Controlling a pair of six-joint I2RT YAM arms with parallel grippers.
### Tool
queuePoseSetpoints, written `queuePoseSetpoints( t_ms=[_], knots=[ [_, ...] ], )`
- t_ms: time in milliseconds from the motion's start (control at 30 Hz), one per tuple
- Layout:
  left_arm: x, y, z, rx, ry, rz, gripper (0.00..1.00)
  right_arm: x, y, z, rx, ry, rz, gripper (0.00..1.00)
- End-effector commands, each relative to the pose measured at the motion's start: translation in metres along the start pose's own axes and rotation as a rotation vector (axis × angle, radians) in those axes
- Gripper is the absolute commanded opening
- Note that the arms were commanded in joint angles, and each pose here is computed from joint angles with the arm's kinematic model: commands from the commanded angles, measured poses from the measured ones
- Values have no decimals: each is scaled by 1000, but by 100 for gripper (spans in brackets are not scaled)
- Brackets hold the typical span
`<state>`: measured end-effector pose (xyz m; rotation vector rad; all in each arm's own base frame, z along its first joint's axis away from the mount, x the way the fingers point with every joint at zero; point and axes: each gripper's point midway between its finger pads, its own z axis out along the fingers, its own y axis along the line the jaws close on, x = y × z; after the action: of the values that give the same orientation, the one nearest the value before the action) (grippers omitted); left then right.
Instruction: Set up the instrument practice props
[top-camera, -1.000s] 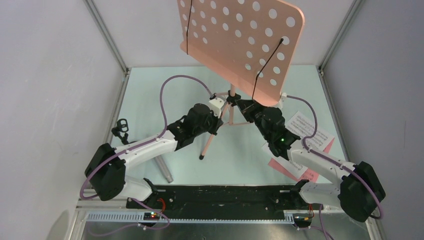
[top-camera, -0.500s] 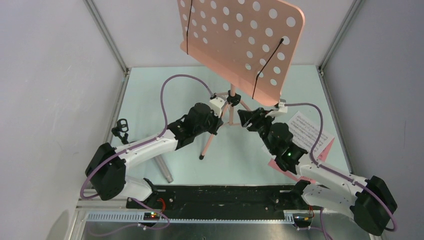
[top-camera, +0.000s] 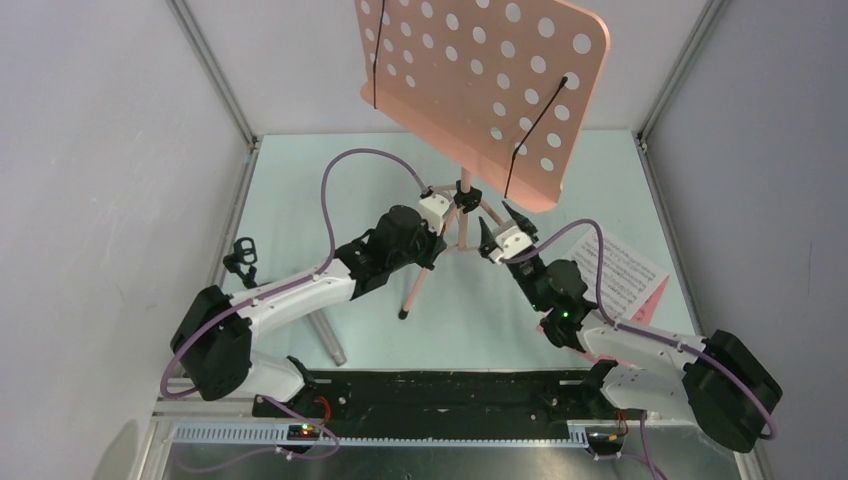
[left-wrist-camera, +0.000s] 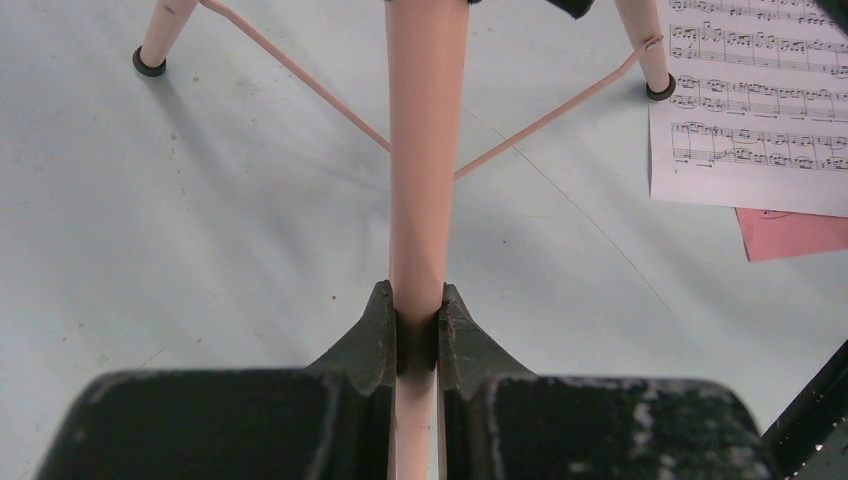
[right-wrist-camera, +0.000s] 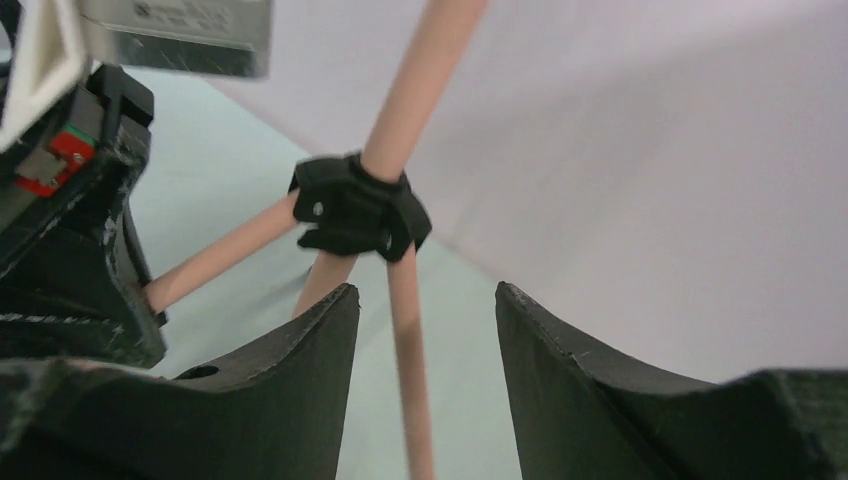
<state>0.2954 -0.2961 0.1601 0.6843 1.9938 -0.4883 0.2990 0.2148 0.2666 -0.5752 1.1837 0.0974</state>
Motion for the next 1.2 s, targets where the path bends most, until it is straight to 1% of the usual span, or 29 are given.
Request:
queuePoseSetpoints(
  t_ms=[0,133,200,367,567,633,667,733,900,967,1033,1167],
  knots=[
    [39,28,1,-112,143,32,0,-45,-4,23,-54,-139,-371,59],
    [36,29,-1,-115,134,37,0,-27,9,30,-123,-102,-544,63],
    [35,29,-2,-114,131,39,0,-25,11,33,-135,-95,-588,64],
    [34,29,-2,-113,129,39,0,-23,20,37,-183,-99,-650,65],
    [36,29,-2,-110,133,40,0,-33,24,47,-181,-140,-626,63],
    [36,29,-1,-110,135,40,0,-32,28,51,-192,-142,-611,58],
    [36,29,-2,-111,135,40,0,-34,28,52,-192,-147,-600,49],
    [36,29,-2,-114,134,39,0,-33,30,54,-201,-140,-570,38],
    [34,29,-3,-115,130,39,0,-35,23,56,-179,-135,-506,25],
    [35,30,-3,-117,132,38,0,-39,20,56,-169,-132,-455,17],
    [35,30,-3,-117,132,37,0,-39,15,56,-164,-108,-386,1],
    [34,30,-2,-118,130,35,0,-37,5,52,-115,-64,-188,0]
  ],
)
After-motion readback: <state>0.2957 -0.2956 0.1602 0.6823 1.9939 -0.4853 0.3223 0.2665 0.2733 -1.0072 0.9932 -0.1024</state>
